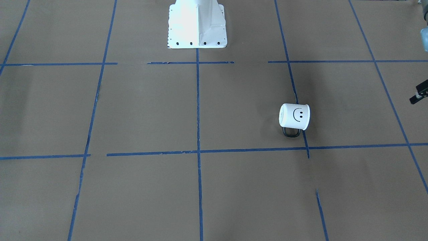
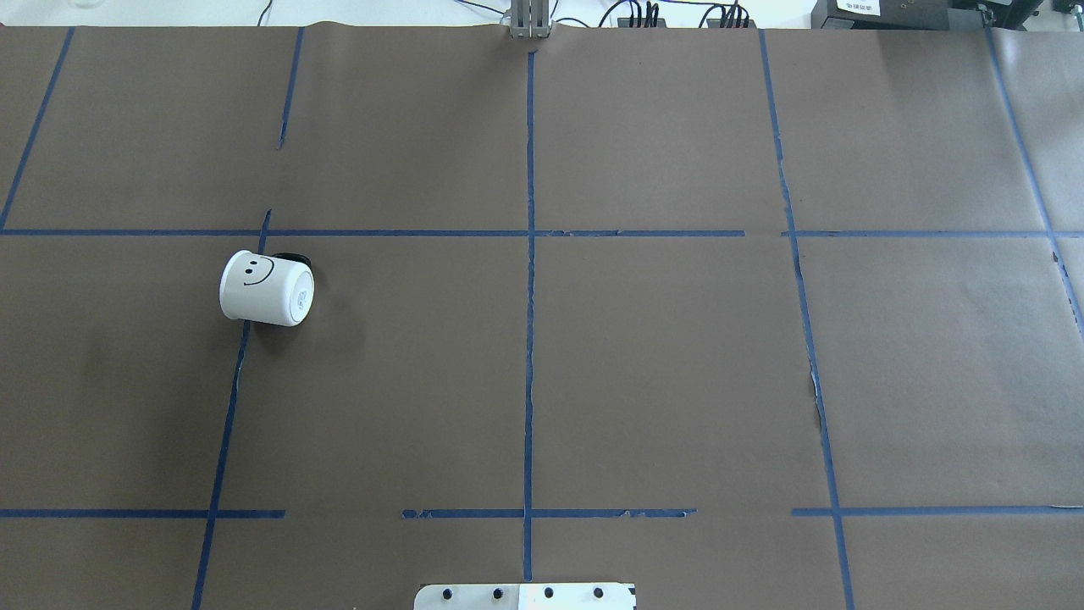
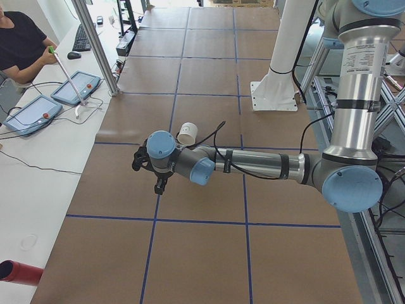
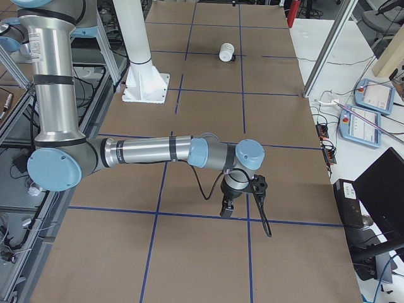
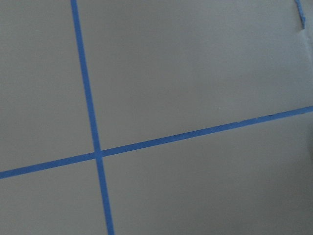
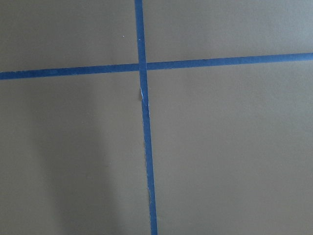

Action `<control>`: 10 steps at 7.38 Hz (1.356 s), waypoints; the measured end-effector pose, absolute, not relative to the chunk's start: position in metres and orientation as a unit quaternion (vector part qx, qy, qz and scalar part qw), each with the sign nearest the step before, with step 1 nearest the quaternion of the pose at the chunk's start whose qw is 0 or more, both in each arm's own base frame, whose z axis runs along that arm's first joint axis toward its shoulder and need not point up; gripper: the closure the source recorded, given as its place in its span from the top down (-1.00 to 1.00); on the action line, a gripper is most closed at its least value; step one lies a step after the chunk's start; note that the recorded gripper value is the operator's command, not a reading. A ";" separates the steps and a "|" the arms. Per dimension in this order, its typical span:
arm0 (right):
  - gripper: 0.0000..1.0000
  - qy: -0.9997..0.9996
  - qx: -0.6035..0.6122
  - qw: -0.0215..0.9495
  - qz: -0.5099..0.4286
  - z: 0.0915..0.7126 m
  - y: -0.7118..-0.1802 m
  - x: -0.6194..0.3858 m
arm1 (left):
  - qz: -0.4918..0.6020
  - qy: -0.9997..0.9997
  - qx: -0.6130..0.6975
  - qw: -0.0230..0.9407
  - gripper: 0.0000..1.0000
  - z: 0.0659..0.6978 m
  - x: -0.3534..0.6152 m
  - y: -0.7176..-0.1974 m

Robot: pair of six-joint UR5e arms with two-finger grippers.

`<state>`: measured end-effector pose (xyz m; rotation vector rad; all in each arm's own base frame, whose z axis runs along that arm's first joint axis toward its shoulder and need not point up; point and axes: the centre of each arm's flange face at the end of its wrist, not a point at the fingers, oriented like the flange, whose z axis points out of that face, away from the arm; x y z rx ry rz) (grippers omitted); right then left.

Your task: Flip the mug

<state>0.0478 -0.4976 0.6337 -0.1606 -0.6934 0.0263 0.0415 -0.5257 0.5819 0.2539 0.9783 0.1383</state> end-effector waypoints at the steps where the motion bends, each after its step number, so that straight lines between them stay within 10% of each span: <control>1: 1.00 -0.339 -0.079 0.937 0.013 0.634 -0.498 0.048 | 0.073 0.484 0.143 0.860 1.00 0.586 0.067 -0.523; 10: 1.00 -0.339 -0.079 0.937 0.013 0.634 -0.497 0.048 | -0.058 0.624 0.051 0.778 1.00 0.543 0.188 -0.532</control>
